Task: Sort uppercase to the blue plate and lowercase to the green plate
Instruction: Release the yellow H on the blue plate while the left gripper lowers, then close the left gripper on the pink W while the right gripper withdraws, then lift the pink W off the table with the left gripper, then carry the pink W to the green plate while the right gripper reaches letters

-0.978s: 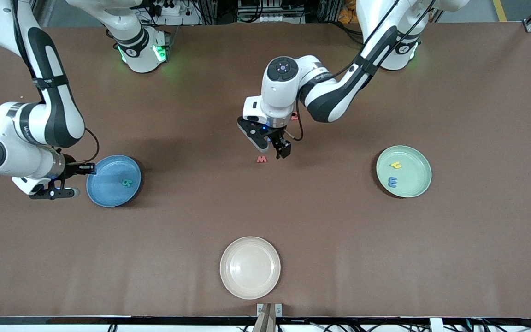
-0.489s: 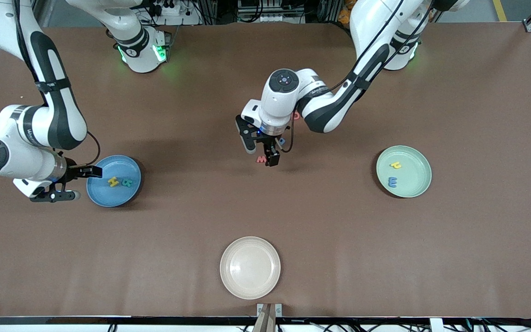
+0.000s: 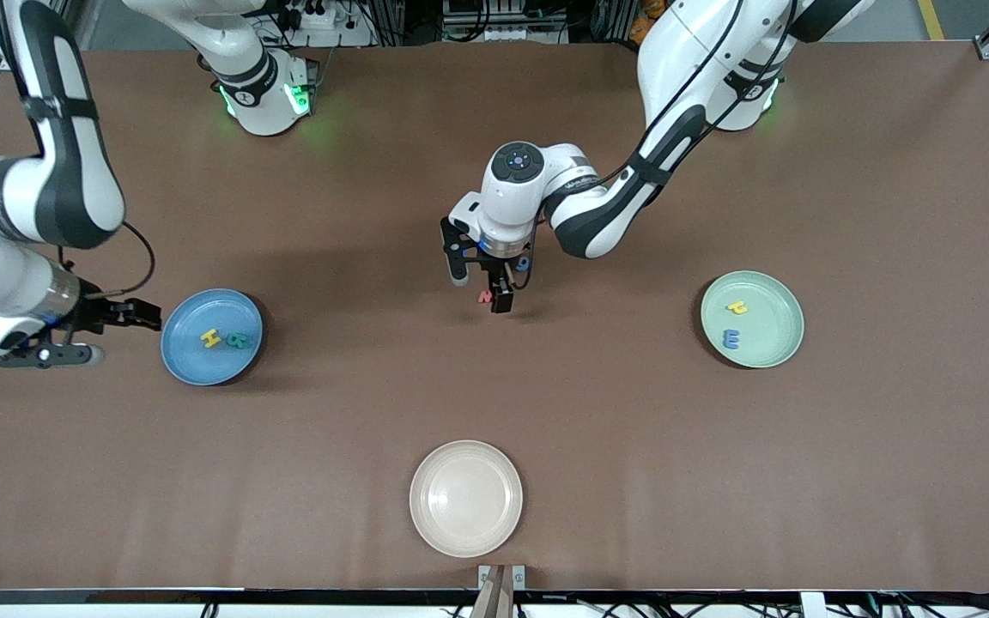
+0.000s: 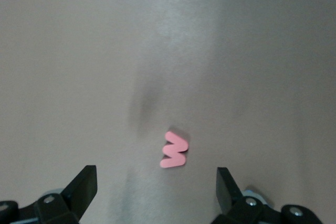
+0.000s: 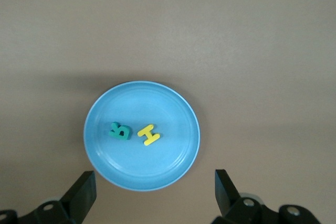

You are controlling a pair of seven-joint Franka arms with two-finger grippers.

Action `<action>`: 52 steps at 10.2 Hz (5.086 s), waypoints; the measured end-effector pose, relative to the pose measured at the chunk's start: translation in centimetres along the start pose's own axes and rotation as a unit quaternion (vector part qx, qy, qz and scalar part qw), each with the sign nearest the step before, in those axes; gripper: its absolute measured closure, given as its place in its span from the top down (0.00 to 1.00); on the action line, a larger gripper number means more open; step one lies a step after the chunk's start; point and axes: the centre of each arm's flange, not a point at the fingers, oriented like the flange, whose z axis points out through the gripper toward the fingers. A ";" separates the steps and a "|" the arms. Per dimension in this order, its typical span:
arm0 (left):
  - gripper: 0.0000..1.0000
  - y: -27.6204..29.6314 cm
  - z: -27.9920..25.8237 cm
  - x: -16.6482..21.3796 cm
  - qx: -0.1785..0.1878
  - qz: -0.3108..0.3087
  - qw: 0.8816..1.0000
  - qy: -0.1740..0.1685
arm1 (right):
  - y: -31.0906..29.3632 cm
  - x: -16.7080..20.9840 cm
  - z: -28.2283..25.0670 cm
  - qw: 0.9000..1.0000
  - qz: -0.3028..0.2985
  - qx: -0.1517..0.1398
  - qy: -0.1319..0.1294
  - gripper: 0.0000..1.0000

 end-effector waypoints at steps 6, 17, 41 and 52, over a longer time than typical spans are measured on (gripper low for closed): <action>1.00 0.7 3.4 -0.6 0.004 0.025 1.000 0.004 | -1.8 -1.2 -6.3 0.999 -0.005 0.023 0.026 1.00; 0.67 0.3 5.1 -1.4 0.002 0.019 1.000 0.005 | -5.0 -1.2 -9.0 0.998 0.027 0.052 0.006 1.00; 0.30 -7.6 -4.2 -3.1 0.020 -0.073 0.993 -0.091 | -6.4 -2.4 -16.5 0.999 -0.006 0.032 0.018 1.00; 0.30 -27.0 -12.8 -40.1 -0.087 -0.384 0.907 -0.149 | -34.2 -4.5 -11.1 0.995 -0.091 0.030 -0.012 1.00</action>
